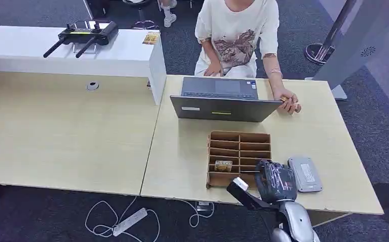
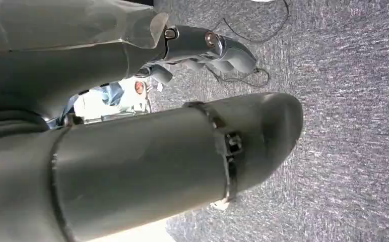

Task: Pass the card to the sensor for recognition and then transmit it.

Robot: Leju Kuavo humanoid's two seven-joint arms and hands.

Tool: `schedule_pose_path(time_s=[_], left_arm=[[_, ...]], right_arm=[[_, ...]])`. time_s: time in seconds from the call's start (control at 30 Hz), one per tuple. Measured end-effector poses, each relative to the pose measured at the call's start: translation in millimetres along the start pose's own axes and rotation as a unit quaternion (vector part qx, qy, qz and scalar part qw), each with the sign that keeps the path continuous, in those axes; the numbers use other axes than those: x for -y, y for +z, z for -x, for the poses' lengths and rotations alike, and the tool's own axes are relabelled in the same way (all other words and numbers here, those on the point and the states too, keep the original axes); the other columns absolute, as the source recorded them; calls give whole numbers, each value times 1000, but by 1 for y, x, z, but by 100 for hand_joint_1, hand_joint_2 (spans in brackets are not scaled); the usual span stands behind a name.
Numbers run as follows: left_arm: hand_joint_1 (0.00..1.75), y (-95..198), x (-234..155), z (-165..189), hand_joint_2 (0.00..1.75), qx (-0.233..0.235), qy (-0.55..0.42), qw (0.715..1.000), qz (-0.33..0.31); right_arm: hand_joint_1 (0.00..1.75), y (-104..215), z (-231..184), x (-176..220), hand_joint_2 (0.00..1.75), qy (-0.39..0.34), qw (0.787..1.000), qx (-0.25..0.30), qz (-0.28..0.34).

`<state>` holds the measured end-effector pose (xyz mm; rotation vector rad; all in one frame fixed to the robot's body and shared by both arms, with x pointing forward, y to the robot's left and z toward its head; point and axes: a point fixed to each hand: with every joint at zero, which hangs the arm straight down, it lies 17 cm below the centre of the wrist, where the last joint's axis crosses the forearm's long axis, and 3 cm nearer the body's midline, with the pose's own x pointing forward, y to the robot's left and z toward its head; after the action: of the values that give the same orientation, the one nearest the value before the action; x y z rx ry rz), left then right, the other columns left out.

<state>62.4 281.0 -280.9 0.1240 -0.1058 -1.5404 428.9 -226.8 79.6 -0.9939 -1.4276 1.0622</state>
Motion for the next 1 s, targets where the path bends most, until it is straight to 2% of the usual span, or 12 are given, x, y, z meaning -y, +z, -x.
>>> schedule_pose_path(time_s=[0.4,1.0], left_arm=[[0,0,-3,-1,0,2,-11,1000,-3],[0,0,-7,-2,0,6,-26,1000,-8]], right_arm=[[175,3,5,3,175,-5,1000,-6,4],[175,5,9,5,175,-14,1000,-5,5]])
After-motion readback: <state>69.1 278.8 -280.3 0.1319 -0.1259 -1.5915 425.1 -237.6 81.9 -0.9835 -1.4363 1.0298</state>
